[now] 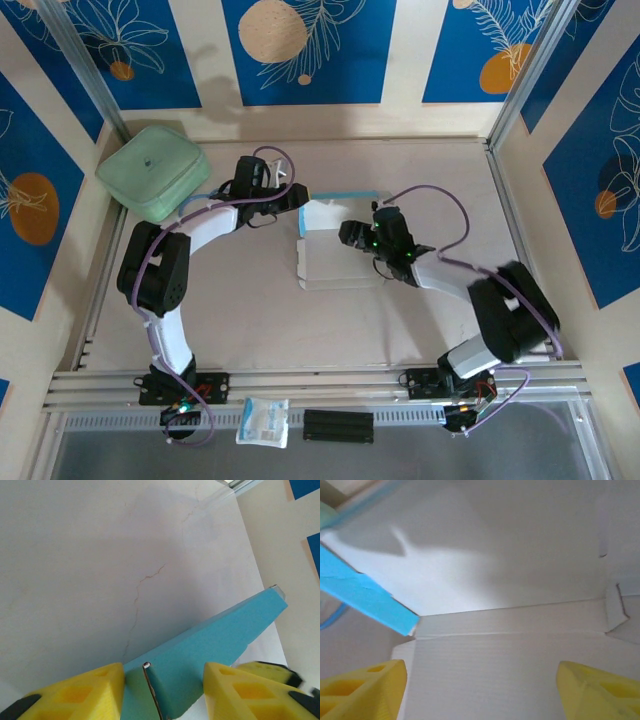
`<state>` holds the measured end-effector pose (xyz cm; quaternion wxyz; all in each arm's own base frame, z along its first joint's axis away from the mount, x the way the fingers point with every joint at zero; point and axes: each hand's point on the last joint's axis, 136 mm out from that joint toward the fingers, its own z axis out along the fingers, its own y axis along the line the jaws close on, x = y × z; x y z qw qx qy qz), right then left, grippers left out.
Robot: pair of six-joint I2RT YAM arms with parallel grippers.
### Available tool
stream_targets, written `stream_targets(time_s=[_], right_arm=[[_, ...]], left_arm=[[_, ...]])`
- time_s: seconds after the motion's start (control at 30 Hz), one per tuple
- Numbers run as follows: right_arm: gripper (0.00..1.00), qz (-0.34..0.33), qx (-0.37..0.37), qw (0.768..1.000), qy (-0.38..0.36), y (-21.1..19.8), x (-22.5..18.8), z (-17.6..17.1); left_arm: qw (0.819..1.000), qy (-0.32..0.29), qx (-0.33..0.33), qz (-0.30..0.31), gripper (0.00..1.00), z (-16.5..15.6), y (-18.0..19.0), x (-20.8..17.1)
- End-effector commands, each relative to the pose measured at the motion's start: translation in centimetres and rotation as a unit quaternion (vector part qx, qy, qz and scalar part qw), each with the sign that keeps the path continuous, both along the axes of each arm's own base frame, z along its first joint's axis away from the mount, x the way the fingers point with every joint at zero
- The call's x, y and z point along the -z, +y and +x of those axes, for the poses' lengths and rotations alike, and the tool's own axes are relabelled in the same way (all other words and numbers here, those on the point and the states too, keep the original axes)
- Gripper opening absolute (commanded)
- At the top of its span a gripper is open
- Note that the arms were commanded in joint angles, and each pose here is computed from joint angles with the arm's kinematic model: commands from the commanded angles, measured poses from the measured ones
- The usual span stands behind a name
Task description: Fold the paper box
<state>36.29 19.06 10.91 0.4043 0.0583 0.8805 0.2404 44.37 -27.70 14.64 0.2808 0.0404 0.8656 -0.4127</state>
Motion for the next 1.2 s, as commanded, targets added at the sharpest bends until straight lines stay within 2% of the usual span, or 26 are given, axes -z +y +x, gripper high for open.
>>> stream_targets(time_s=[0.0,0.1,0.13,0.23,0.33,0.53,0.93,1.17], right_arm=[[0.82,-0.041,0.015,0.999,-0.030,-2.7,-1.9,-1.1],[0.84,-0.055,0.010,0.997,-0.060,-4.9,-4.1,-1.5],[0.87,-0.058,0.007,0.996,-0.066,-5.6,-4.5,-1.3],[0.88,-0.063,-0.007,0.996,-0.056,-7.3,-4.7,-0.2],[0.86,-0.068,-0.025,0.996,-0.050,-8.2,-4.7,1.3],[0.81,-0.062,-0.044,0.995,-0.067,-8.8,-4.6,3.1],[0.85,-0.068,-0.039,0.995,-0.057,-9.9,-3.6,3.9],[0.82,-0.063,-0.048,0.996,-0.042,-10.4,-2.9,4.9]], left_arm=[[1.000,-0.018,0.009,0.003,0.45,0.0,-0.5,-1.3],[1.000,-0.016,0.008,0.002,0.45,-0.1,-0.6,-1.2],[1.000,-0.016,0.008,0.001,0.45,-0.2,-0.6,-1.1],[1.000,-0.018,0.008,-0.004,0.46,-0.2,-0.9,-1.3],[1.000,-0.022,0.011,-0.005,0.51,-0.2,-1.1,-1.9],[0.999,-0.037,0.006,0.008,0.61,-0.1,-0.7,-3.0],[0.998,-0.060,0.000,0.021,0.70,-0.3,-0.1,-4.8],[0.996,-0.088,-0.006,0.030,0.72,-2.9,0.5,-7.5]])
